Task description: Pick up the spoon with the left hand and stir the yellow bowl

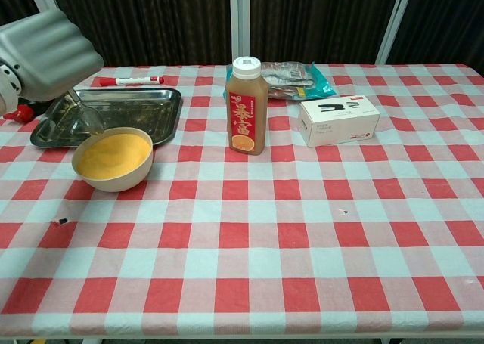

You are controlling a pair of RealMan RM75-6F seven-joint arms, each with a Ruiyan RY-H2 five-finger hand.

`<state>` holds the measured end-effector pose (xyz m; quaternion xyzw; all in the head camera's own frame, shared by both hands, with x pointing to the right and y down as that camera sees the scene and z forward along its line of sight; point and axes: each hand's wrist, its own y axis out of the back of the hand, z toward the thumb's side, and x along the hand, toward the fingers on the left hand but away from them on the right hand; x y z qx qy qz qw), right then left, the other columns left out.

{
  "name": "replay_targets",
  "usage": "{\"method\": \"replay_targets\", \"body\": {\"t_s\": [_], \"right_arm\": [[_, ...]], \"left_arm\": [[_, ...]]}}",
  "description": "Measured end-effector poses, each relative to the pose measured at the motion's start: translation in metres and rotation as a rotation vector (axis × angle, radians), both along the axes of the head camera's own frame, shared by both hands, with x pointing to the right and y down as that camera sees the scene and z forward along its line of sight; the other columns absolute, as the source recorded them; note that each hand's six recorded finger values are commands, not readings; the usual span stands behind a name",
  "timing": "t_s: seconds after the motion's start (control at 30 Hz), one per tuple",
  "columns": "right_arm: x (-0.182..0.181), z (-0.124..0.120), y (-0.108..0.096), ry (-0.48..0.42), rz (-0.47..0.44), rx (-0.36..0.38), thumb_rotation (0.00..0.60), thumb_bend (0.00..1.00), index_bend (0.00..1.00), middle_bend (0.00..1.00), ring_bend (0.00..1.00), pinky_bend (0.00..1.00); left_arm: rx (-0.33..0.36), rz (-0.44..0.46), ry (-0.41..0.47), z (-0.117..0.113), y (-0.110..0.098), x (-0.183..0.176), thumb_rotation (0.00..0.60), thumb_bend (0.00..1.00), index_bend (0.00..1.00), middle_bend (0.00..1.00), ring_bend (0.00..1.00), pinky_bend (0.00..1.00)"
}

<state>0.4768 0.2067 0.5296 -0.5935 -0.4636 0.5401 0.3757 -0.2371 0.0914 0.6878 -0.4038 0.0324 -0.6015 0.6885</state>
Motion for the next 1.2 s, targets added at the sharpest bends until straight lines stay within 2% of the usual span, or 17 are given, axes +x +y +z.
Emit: {"method": "replay_targets", "body": {"t_s": [0.1, 0.2, 0.37, 0.43, 0.53, 0.73, 0.93, 1.1, 1.2], "right_arm": [[0.001, 0.000, 0.000, 0.001, 0.003, 0.000, 0.600, 0.19, 0.10, 0.29, 0.14, 0.23], [0.001, 0.001, 0.000, 0.002, 0.004, -0.003, 0.600, 0.19, 0.10, 0.29, 0.14, 0.23], [0.001, 0.002, -0.002, 0.007, 0.008, -0.006, 0.600, 0.19, 0.10, 0.29, 0.14, 0.24], [0.001, 0.002, -0.003, 0.011, 0.011, -0.009, 0.600, 0.19, 0.10, 0.29, 0.14, 0.24], [0.001, 0.003, -0.004, 0.012, 0.013, -0.010, 0.600, 0.19, 0.10, 0.29, 0.14, 0.24], [0.002, 0.005, -0.005, 0.016, 0.021, -0.016, 0.600, 0.19, 0.10, 0.29, 0.14, 0.24], [0.002, 0.006, -0.006, 0.017, 0.022, -0.019, 0.600, 0.19, 0.10, 0.29, 0.14, 0.24], [0.002, 0.004, -0.006, 0.018, 0.021, -0.015, 0.600, 0.19, 0.10, 0.29, 0.14, 0.24], [0.003, 0.002, -0.006, 0.021, 0.022, -0.010, 0.600, 0.19, 0.10, 0.29, 0.14, 0.24]], "left_arm": [[-0.028, -0.047, 0.080, 0.001, -0.009, -0.001, 0.600, 0.45, 0.74, 1.00, 1.00, 1.00], [-0.097, -0.141, 0.184, 0.008, -0.021, -0.006, 0.600, 0.45, 0.74, 1.00, 1.00, 1.00], [-0.265, -0.378, 0.363, 0.034, -0.043, -0.024, 0.600, 0.44, 0.72, 1.00, 1.00, 1.00], [-0.301, -0.463, 0.414, 0.043, -0.053, -0.035, 0.600, 0.43, 0.71, 1.00, 1.00, 1.00], [-0.319, -0.550, 0.459, 0.052, -0.067, -0.047, 0.600, 0.43, 0.67, 1.00, 1.00, 1.00], [-0.331, -0.648, 0.494, 0.067, -0.082, -0.063, 0.600, 0.42, 0.58, 1.00, 1.00, 1.00], [-0.368, -0.685, 0.488, 0.079, -0.080, -0.067, 0.600, 0.41, 0.47, 1.00, 1.00, 1.00], [-0.374, -0.697, 0.499, 0.078, -0.079, -0.068, 0.600, 0.37, 0.37, 0.99, 1.00, 1.00], [-0.361, -0.714, 0.533, 0.071, -0.080, -0.071, 0.600, 0.36, 0.32, 0.93, 0.94, 1.00]]}}
